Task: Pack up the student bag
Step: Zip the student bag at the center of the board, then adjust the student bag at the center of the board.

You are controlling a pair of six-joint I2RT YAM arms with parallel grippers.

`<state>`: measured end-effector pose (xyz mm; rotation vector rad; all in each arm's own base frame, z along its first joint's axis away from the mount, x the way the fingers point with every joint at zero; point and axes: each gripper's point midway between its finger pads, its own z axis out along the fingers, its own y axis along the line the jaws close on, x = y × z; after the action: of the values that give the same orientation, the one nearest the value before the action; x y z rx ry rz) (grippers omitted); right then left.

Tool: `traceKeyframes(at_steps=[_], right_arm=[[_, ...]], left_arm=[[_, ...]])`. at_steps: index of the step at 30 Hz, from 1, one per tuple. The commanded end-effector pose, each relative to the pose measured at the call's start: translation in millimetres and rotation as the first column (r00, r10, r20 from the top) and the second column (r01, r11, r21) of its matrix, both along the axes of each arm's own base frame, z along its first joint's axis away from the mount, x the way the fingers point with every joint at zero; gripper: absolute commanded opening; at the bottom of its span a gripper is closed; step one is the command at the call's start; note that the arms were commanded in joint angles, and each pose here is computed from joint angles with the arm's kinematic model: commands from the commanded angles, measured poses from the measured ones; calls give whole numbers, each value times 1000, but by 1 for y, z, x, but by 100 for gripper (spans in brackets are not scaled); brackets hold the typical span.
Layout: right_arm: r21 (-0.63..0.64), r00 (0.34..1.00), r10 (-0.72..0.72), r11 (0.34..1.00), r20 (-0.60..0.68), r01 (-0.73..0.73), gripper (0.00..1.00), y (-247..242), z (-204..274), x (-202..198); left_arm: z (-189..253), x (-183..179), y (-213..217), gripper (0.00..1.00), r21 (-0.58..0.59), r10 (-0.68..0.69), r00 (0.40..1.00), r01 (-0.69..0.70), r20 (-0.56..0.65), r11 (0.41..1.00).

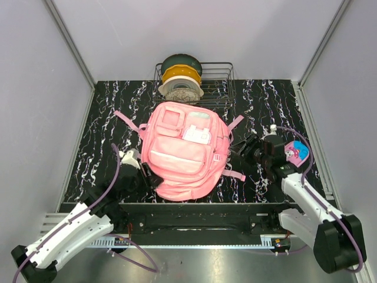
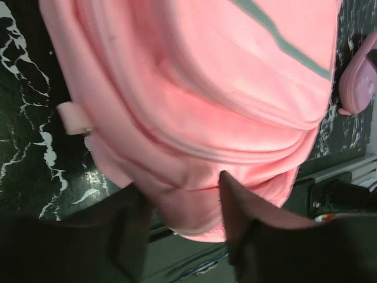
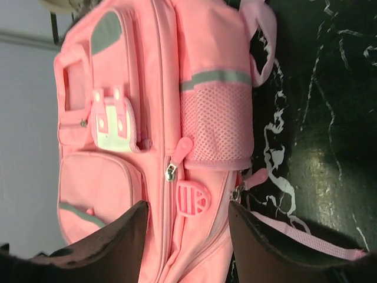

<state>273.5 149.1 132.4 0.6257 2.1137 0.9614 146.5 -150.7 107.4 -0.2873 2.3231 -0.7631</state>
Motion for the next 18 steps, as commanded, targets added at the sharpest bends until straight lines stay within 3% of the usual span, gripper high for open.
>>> traceKeyframes(at_steps=[1, 2, 6, 13, 18], right_arm=[[8, 980, 197, 980, -17, -197, 63, 24, 9, -8], [13, 978, 208, 978, -17, -208, 63, 26, 10, -9], [17, 972, 235, 972, -6, -235, 65, 29, 14, -10], [-3, 961, 278, 961, 1, -278, 66, 31, 21, -13], [11, 944, 326, 945, 51, -327, 61, 40, 33, -9]], left_arm=[[47, 15, -13, 69, -45, -46, 989, 53, 140, 998], [45, 15, -5, 84, 1, -31, 992, 31, 125, 1000], [60, 18, 18, 98, 115, 0, 989, -18, 149, 993], [125, 29, 48, 99, 181, 60, 951, -119, 303, 976], [131, 44, 16, 99, 160, -30, 944, -24, 328, 987]])
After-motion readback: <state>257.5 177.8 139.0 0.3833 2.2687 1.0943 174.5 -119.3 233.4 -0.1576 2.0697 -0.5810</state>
